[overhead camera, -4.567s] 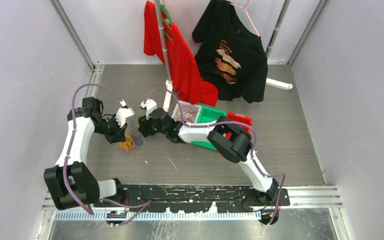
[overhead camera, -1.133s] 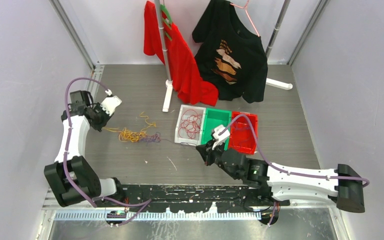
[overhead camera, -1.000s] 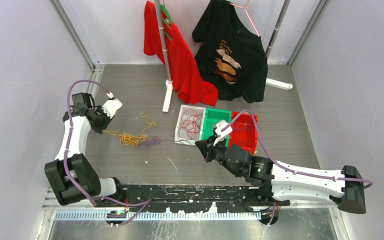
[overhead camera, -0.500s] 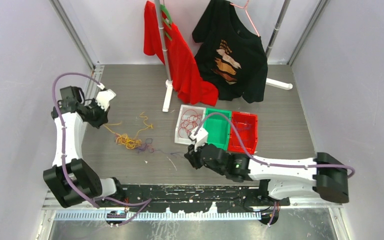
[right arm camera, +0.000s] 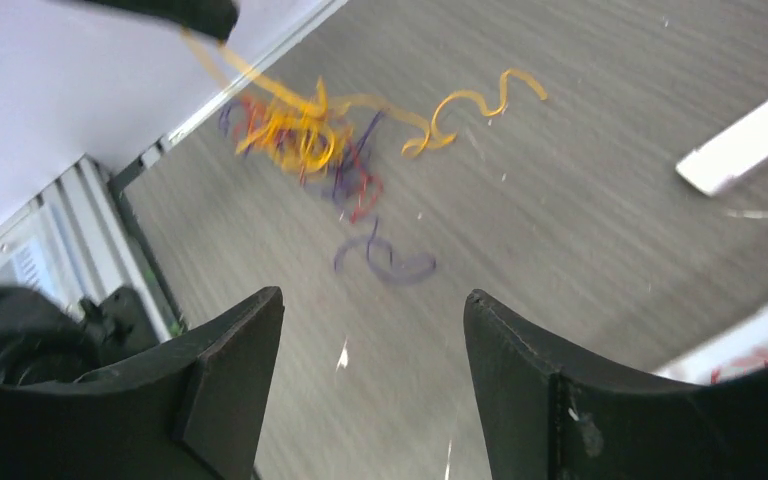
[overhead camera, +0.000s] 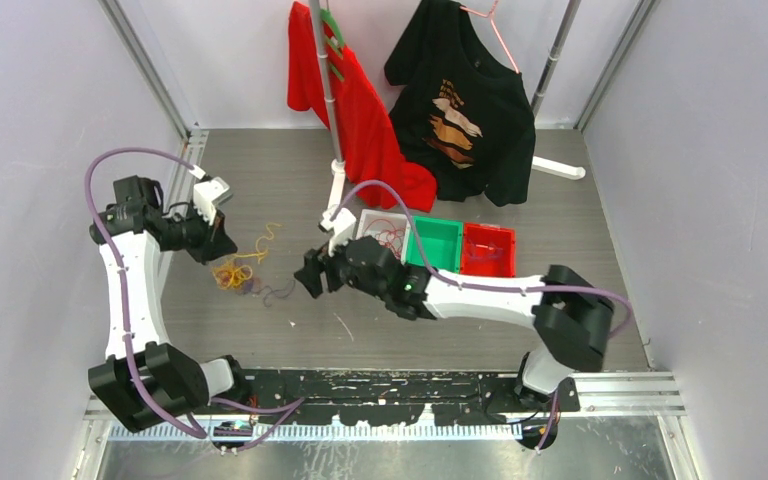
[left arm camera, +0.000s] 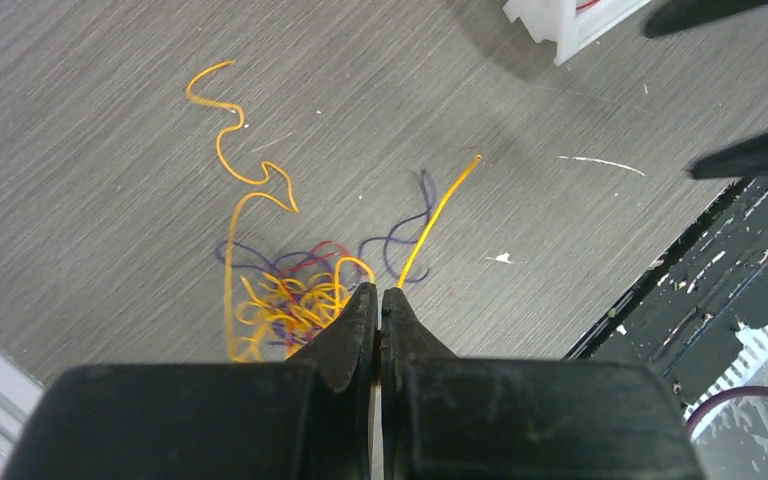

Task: Untangle the cables
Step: Untie the cable.

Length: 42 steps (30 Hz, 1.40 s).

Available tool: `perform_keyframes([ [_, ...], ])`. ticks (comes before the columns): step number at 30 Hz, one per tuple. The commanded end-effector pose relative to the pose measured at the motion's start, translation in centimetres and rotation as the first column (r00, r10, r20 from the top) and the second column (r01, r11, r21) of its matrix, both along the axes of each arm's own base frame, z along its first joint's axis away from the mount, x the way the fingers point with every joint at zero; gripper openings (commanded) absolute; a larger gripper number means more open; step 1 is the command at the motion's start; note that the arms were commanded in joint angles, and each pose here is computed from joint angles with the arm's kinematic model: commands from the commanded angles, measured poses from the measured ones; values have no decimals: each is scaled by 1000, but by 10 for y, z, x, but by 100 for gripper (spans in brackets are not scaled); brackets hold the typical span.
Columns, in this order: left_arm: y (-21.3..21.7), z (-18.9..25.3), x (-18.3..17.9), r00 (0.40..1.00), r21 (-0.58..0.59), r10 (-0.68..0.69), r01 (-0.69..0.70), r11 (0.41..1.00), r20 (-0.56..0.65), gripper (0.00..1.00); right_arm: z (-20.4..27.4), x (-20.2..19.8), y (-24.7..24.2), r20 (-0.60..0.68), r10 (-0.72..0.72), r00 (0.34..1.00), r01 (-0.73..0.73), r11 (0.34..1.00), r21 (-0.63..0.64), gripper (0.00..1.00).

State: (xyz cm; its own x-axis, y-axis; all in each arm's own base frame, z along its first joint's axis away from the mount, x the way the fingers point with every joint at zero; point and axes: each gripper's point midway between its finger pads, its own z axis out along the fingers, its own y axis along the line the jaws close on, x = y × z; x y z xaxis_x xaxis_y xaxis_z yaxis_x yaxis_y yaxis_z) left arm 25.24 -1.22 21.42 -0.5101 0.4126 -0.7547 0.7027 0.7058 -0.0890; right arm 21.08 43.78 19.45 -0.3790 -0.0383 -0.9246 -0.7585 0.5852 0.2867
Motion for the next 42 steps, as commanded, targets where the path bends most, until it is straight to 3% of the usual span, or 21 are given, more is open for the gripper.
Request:
perform_keyframes([
  [1,3,7,5,996,8,50,-51,999,72,0,17,35,32,51,1,999,-4,998,70,70],
  [5,44,-9,31,966,152,211,-233,961,147,1,-15,69,48,39,-52,998,51,999,20,66],
  [8,57,-29,31,963,211,239,-261,942,124,4,-34,82,69,41,-20,999,22,999,-36,66],
  [15,65,-57,16,966,172,257,-251,953,-15,27,-67,95,117,-6,20,1000,-20,999,-47,67],
  [21,94,-65,9,950,184,311,-300,936,-31,32,-91,96,149,-17,45,999,-47,996,-80,68],
  [26,97,-76,-4,958,178,279,-264,948,-64,46,-119,91,166,-3,67,998,-66,984,-166,67],
  [30,89,-87,-14,965,166,247,-230,959,-92,50,-143,103,166,-2,7,1000,-7,970,-242,53],
  [37,67,-91,-23,969,64,208,-201,977,-131,62,-140,110,171,15,13,1000,-9,972,-236,3],
  [42,56,-74,-14,969,-28,217,-222,975,-118,70,-56,114,173,25,49,998,-48,998,-43,1],
])
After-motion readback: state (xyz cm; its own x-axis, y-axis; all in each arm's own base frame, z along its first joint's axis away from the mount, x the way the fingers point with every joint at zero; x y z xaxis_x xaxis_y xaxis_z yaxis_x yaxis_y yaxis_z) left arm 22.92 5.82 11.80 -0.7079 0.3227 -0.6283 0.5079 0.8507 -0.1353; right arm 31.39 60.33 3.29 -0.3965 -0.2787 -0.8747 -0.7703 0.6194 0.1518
